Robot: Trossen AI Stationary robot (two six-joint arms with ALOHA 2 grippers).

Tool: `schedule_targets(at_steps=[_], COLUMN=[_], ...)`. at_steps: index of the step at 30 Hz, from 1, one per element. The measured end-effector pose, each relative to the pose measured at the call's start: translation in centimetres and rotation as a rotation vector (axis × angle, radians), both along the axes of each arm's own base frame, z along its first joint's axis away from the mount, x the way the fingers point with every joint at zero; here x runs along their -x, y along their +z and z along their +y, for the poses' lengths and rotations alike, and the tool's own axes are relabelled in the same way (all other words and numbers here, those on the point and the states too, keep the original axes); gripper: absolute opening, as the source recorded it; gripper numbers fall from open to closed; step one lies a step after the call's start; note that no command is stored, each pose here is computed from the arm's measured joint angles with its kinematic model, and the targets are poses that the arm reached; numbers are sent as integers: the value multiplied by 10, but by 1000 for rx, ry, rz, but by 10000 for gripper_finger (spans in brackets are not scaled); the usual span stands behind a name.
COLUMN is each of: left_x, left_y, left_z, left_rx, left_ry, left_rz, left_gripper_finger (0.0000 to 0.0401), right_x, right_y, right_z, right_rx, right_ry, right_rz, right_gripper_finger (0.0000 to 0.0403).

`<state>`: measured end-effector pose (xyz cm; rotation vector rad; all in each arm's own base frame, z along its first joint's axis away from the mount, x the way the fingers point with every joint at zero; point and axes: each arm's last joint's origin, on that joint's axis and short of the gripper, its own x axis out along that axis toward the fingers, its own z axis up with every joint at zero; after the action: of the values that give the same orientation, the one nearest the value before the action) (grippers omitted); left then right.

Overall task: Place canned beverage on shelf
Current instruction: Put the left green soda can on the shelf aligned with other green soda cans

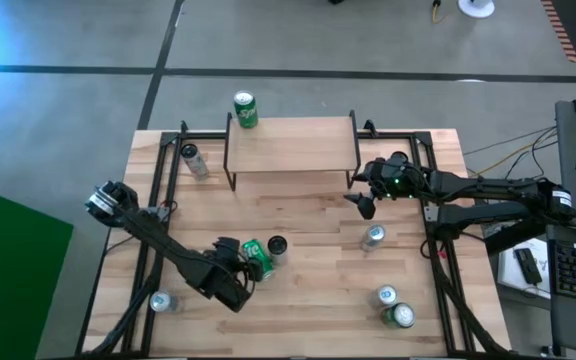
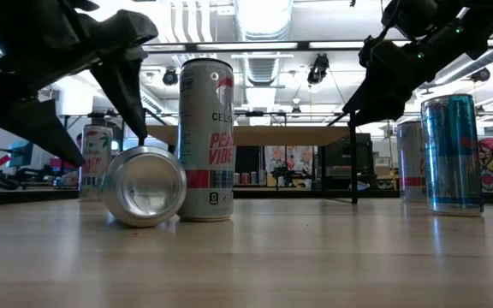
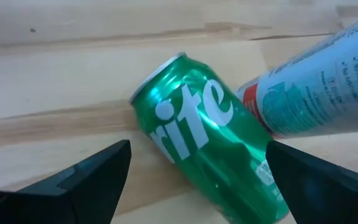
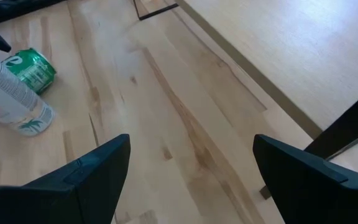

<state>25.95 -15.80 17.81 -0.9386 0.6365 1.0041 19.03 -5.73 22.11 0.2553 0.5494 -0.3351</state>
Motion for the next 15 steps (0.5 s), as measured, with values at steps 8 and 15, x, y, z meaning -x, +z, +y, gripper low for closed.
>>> schedule_targets(at_steps=[8, 15], left_x=[-12, -10], left_y=[-4, -17], left_z=[8, 19], left_rx=[-6, 25], left_ry=[30, 96], left_rz=[-101, -110], left_gripper_finger=[359, 359], right_x=[0, 2], right_y=[0, -2], right_z=[0, 0], right_rx=[-5, -14], right_ry=[-4, -4], right_rz=[-1, 28], right_gripper_finger=[329, 329])
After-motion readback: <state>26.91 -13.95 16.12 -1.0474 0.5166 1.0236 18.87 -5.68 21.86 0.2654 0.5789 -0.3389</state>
